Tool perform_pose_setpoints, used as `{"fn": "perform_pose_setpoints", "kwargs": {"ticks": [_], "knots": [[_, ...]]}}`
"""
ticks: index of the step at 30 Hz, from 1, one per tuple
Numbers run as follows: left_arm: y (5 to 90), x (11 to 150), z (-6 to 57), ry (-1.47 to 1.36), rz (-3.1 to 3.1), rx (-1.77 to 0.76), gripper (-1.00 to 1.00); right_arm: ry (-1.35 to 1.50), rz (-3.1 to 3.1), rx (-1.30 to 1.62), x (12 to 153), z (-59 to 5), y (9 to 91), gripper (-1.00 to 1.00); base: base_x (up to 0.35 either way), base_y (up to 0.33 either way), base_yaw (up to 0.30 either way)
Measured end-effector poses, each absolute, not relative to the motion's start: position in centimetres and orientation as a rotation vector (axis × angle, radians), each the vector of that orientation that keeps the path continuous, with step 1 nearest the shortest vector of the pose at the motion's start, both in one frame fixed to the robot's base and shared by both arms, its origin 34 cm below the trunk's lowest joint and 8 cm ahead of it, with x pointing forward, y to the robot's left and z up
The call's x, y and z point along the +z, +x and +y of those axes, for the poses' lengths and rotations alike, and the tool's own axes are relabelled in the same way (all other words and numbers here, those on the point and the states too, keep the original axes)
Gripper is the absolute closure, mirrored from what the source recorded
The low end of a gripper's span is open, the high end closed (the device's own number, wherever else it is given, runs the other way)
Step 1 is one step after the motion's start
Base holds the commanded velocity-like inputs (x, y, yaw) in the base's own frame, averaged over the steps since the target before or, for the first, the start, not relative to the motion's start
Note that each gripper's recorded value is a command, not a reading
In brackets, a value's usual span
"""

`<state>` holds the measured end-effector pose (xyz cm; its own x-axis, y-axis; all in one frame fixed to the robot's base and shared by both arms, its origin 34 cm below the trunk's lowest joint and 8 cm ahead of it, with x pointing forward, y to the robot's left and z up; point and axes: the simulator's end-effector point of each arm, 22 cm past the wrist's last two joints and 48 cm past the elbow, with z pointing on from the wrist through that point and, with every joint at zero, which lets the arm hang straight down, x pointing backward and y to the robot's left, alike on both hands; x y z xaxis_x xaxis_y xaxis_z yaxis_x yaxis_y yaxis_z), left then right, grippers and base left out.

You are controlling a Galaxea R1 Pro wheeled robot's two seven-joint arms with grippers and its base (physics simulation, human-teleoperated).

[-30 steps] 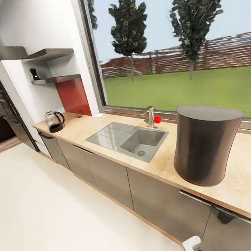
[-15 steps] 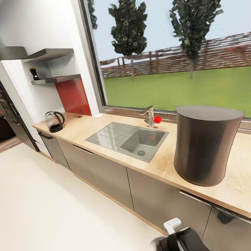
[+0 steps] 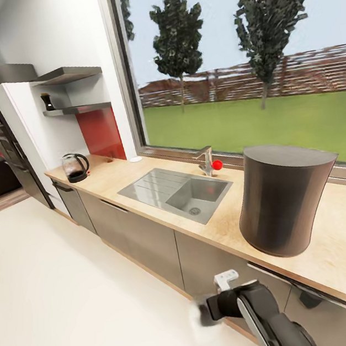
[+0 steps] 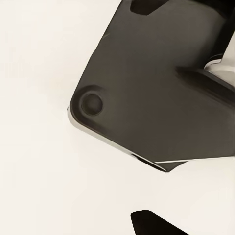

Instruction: Set up a coffee station on the kitchen countertop: keep the coffee maker on the countertop, move the bottle of coffee from the kitchen shelf to the counter next to the coffee maker, place a paper coffee filter on top of the coffee maker, put the saucer next to the coffee maker with the coffee cup on the saucer, and place the electric kettle next to the coffee maker.

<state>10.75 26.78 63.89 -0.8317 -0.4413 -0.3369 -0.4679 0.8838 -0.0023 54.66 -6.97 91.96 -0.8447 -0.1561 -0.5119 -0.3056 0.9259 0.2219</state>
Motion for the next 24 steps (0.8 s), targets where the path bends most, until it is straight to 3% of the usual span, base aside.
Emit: {"fn": "perform_pose_setpoints", "kwargs": {"ticks": [24], "knots": [[10.7,63.9,27.4,-0.679,2.721,0.126,-1.00,-0.381,2.127,0.461,113.4,-4.3,69.0,1.00,0.000,0.000,0.000]]}}
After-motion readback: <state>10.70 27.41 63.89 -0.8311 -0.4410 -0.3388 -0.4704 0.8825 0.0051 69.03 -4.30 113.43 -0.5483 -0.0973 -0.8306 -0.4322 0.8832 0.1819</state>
